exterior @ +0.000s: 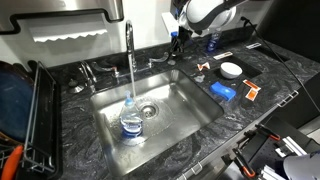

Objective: Close the water tap.

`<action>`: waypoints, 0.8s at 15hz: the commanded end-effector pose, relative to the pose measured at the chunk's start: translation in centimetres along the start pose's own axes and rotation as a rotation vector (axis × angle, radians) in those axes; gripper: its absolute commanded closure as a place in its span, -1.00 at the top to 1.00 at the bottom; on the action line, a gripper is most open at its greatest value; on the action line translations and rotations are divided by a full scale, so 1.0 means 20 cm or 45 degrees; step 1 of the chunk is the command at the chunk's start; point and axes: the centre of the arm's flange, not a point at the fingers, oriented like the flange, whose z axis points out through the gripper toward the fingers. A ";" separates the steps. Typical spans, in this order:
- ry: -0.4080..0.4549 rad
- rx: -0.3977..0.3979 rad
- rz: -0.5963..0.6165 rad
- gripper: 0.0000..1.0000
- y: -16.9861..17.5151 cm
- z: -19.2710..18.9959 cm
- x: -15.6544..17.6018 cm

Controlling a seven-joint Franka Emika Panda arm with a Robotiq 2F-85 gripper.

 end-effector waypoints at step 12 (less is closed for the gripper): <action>-0.049 0.335 -0.030 -1.00 -0.10 0.29 0.01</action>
